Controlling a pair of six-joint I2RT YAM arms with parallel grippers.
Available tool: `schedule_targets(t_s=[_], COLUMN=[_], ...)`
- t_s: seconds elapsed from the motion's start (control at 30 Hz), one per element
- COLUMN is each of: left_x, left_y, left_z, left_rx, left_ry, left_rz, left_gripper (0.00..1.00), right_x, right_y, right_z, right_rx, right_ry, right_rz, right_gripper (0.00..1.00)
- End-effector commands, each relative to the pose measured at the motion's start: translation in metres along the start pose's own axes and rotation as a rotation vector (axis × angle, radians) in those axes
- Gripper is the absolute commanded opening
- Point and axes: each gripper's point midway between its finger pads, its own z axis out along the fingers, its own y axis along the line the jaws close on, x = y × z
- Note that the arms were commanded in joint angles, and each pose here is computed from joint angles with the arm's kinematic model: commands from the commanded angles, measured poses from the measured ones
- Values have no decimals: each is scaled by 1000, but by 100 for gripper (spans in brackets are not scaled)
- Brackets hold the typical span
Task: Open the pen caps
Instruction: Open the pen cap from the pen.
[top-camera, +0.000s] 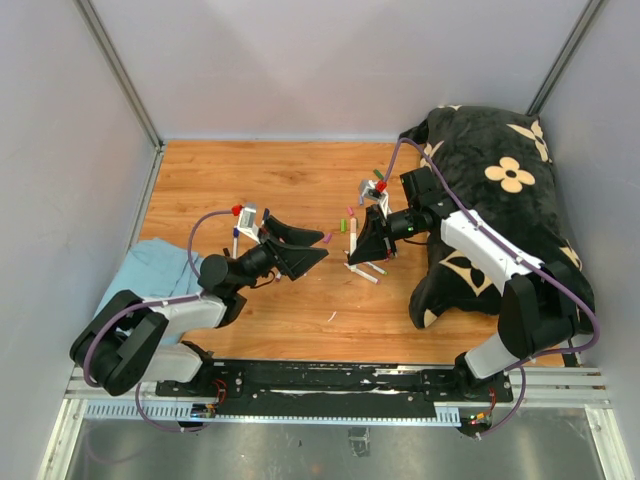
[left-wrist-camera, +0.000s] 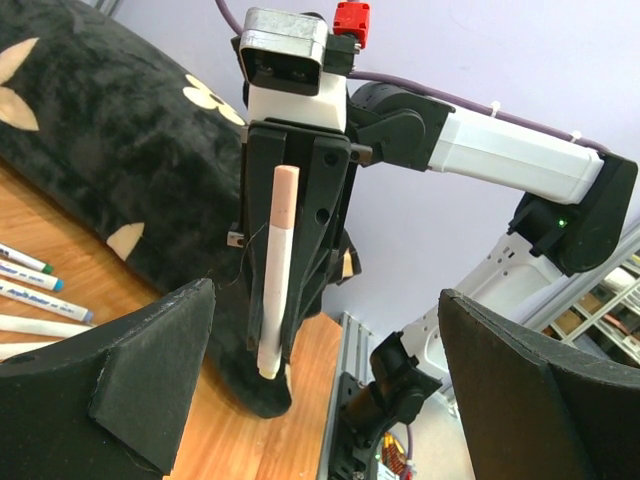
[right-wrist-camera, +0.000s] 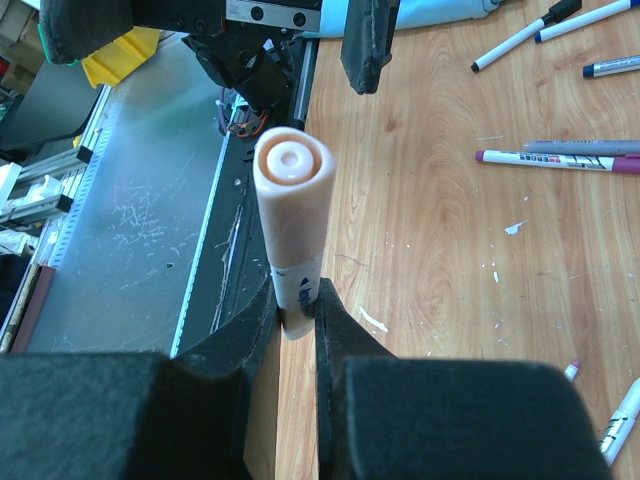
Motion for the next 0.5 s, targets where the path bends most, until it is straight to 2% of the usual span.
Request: schedule_targets(t_s=[0.0, 0.47], left_x=[-12, -13], left_y=[-12, -10], left_z=[6, 12], left_rx=[58, 65], left_ry=[-24, -27], left_rz=[33, 19], left_gripper=[97, 96], right_x=[3, 3], right_y=[6, 6], right_z=[1, 2], right_rx=[-29, -36], right_ry=[-7, -7], right_rz=[2, 3], right_gripper=[2, 2])
